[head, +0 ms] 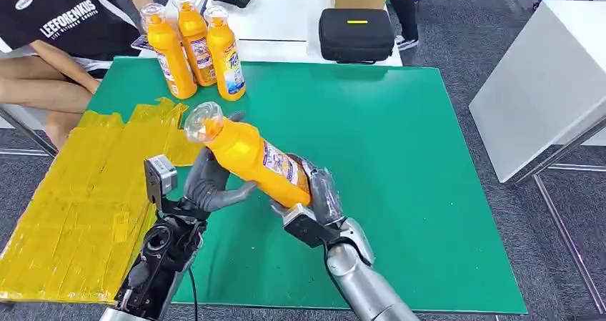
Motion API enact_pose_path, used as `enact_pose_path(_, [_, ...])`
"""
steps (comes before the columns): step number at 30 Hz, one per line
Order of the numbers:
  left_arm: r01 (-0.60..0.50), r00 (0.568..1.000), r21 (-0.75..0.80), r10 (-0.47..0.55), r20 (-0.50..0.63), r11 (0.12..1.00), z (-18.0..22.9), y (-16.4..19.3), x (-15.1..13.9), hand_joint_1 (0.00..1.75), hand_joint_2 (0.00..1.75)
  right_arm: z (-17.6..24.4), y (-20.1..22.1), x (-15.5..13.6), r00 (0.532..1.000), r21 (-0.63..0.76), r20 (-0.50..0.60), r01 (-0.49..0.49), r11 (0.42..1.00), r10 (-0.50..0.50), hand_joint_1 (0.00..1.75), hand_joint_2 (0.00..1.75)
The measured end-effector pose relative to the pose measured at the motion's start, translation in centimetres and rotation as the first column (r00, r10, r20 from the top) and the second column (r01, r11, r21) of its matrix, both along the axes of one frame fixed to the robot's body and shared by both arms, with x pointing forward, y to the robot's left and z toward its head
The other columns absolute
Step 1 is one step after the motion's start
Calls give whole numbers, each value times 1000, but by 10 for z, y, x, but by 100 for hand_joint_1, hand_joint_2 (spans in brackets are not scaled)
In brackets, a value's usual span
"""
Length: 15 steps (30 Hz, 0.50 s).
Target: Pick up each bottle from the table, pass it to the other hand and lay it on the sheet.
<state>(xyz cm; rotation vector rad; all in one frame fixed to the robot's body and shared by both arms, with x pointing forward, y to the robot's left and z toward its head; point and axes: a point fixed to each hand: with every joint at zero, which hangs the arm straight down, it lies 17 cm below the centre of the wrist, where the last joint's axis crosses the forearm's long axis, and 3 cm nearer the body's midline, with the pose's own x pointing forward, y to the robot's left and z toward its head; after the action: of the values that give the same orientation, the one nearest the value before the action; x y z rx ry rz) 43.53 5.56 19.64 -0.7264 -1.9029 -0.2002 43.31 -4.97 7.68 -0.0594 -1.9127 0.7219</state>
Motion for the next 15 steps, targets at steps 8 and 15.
enact_pose_path(8, [7, 1000, 3, -7, 1, 1000, -1, -3, -2, 0, 175, -9, 9, -1, 999, -10, -35, -25, 1000, 25, 175, 175])
enact_pose_path(15, [13, 1000, 10, -13, -9, 1000, -3, -5, -3, 0, 175, -16, 15, -1, 999, -48, -31, -17, 999, 15, 175, 175])
